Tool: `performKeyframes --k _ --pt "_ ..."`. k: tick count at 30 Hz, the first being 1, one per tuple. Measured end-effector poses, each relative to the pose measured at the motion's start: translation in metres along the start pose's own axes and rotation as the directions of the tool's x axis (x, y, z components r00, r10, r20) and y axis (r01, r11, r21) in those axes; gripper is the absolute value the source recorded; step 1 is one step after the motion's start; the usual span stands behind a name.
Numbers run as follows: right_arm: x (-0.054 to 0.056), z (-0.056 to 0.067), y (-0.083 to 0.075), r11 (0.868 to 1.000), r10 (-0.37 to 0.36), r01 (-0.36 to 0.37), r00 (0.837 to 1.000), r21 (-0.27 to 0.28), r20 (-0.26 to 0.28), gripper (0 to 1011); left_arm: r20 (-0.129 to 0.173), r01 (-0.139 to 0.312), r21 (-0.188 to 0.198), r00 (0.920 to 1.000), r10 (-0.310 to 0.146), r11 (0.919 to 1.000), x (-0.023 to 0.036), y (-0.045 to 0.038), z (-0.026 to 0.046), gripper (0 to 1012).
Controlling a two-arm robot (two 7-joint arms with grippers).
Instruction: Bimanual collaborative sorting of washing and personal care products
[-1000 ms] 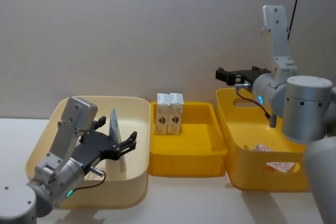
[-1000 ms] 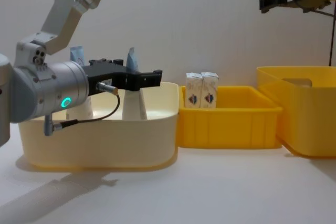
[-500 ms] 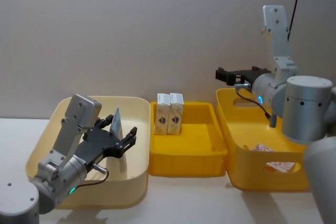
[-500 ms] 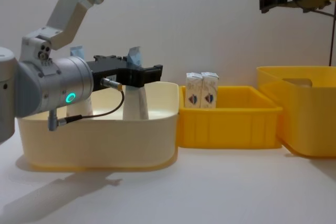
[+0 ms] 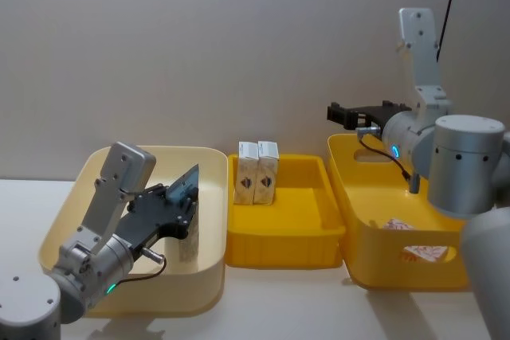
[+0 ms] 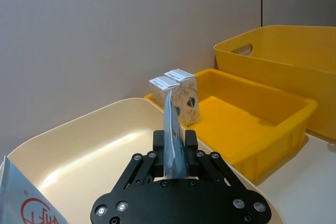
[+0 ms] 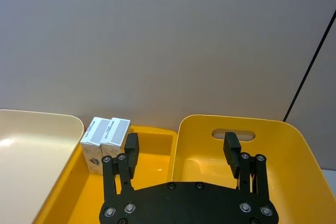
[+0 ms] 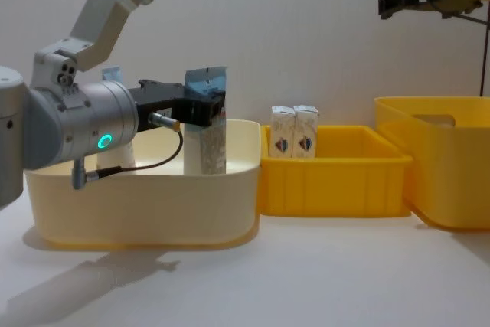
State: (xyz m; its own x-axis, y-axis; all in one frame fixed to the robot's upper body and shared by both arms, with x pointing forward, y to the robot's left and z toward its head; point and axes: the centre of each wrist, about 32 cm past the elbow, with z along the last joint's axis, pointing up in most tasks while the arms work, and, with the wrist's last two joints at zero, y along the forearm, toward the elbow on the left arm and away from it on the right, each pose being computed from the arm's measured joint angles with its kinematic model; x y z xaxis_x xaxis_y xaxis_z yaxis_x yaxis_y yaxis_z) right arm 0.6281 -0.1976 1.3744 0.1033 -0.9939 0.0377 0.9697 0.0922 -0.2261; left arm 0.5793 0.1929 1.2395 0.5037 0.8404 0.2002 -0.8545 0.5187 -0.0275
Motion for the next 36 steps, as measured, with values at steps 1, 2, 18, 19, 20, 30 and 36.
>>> performKeyframes --k 1,2,18,19,20,30,36 --pt "0.0 0.0 0.0 1.0 0.0 0.0 1.0 0.0 0.0 1001 0.0 0.0 0.0 1.0 0.0 1.0 -0.0001 -0.0001 0.0001 246" --pt "0.0 0.0 0.0 1.0 0.0 0.0 1.0 0.0 0.0 1001 0.0 0.001 0.0 1.0 -0.001 1.0 -0.0001 -0.0001 0.0001 225" --pt "0.0 0.0 0.0 1.0 0.0 0.0 1.0 0.0 0.0 1001 0.002 0.002 -0.002 1.0 -0.002 1.0 -0.0002 -0.0005 0.0008 125" --pt "0.0 0.0 0.0 1.0 0.0 0.0 1.0 0.0 0.0 1001 0.001 0.002 -0.002 1.0 -0.002 1.0 -0.0002 -0.0005 0.0008 125" --pt "0.0 0.0 0.0 1.0 0.0 0.0 1.0 0.0 0.0 1001 0.002 0.002 -0.002 1.0 -0.002 1.0 -0.0002 -0.0005 0.0008 125" --pt "0.0 0.0 0.0 1.0 0.0 0.0 1.0 0.0 0.0 1001 0.002 0.002 -0.002 1.0 -0.002 1.0 -0.0001 -0.0007 0.001 125" --pt "0.0 0.0 0.0 1.0 0.0 0.0 1.0 0.0 0.0 1001 0.012 0.002 -0.013 0.9999 -0.002 0.9999 0.0009 -0.0013 0.0042 124"
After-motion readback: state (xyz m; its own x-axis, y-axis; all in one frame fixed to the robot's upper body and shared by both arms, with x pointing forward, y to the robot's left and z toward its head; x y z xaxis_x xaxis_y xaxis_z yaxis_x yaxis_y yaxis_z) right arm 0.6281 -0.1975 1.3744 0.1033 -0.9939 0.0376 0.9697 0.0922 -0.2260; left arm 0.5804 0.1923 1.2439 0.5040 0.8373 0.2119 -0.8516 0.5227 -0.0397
